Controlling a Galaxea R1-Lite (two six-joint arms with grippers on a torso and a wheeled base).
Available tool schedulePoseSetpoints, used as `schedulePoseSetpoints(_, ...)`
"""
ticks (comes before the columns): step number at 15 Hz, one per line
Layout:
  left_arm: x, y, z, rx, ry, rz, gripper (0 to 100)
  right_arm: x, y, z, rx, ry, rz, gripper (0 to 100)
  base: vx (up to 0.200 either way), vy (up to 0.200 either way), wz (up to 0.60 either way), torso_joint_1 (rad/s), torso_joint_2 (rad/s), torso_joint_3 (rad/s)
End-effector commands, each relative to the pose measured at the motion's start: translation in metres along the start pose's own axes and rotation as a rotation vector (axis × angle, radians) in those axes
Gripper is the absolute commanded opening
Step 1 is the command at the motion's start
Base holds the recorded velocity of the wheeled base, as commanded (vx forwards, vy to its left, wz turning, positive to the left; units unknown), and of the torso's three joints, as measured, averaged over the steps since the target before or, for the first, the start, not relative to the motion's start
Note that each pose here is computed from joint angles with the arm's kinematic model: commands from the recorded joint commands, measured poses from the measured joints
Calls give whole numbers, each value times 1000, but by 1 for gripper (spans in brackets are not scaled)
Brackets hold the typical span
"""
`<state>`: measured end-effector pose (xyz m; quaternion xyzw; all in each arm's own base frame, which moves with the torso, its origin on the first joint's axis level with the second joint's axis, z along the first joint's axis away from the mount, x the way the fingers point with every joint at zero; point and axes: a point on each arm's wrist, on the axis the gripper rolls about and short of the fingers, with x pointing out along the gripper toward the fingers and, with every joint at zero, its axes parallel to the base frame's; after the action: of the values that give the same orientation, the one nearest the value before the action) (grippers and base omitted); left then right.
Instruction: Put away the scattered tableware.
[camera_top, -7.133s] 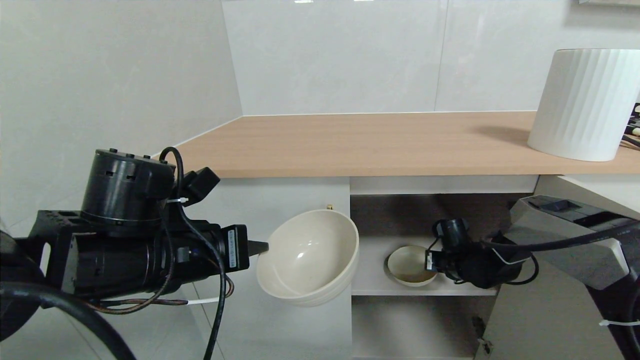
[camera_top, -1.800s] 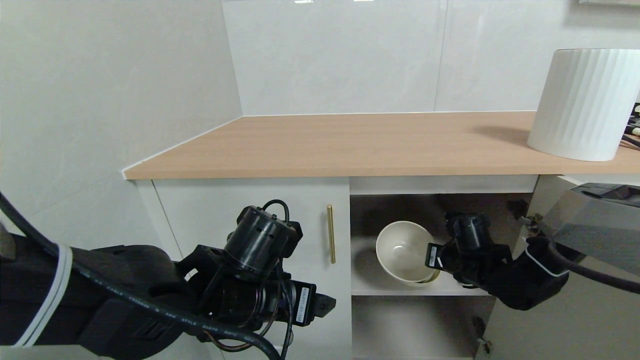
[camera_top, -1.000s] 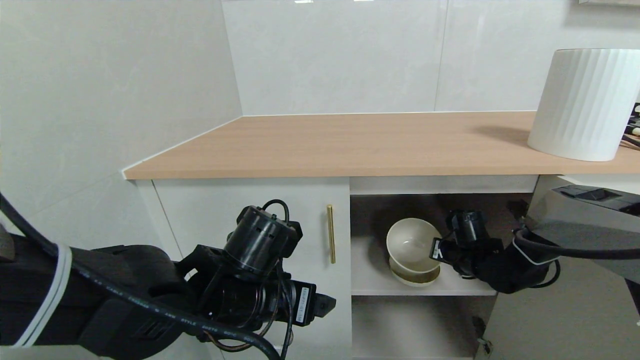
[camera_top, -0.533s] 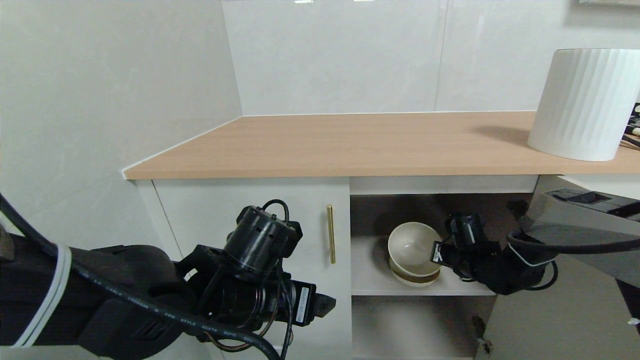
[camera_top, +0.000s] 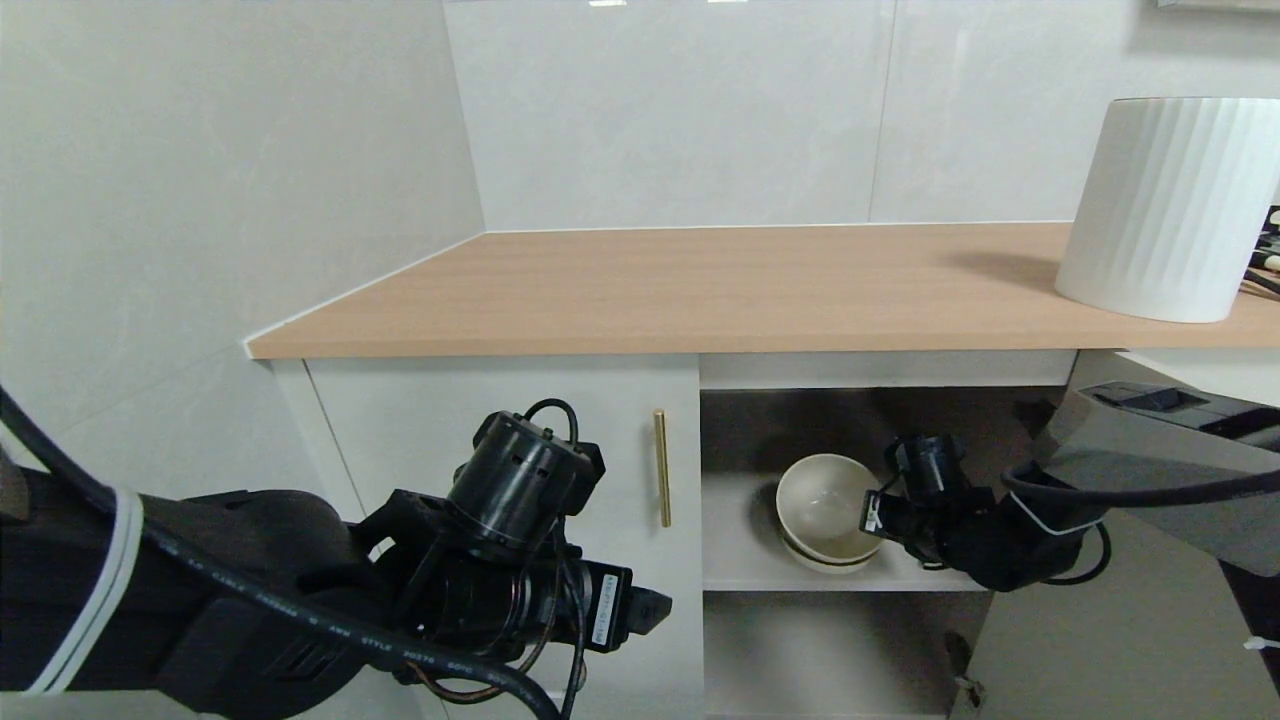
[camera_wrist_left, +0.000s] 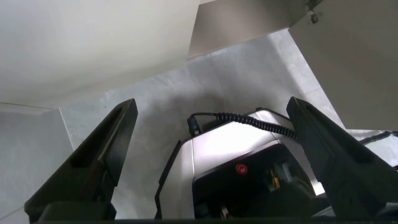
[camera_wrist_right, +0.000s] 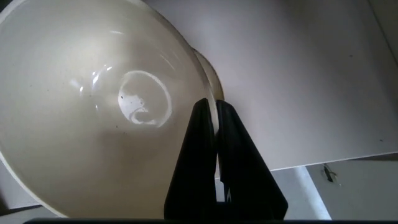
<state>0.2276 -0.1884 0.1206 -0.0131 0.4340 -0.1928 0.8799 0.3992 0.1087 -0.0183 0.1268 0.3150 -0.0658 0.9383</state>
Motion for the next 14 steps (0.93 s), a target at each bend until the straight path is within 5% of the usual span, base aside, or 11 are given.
schedulePoseSetpoints(1,0,0,0,-1,0,0,100,1,0,0,0,1,-2,0,0,0,0,0,0,0)
schedulePoseSetpoints(2,0,0,0,-1,0,0,100,1,0,0,0,1,-2,100,0,0,0,0,0,0)
schedulePoseSetpoints(9,-3,0,2,-9,-14,1,100,-8,2,3,0,-5,8,100,0,0,0,0,0,0)
schedulePoseSetpoints(12,-28,3,12,-59,-101,-15,100,-49,8,13,-10,-21,56,100,0,0,0,0,0,0)
schedulePoseSetpoints(14,-77,16,17,-94,-233,-38,100,-121,20,18,-66,-8,126,100,0,0,0,0,0,0)
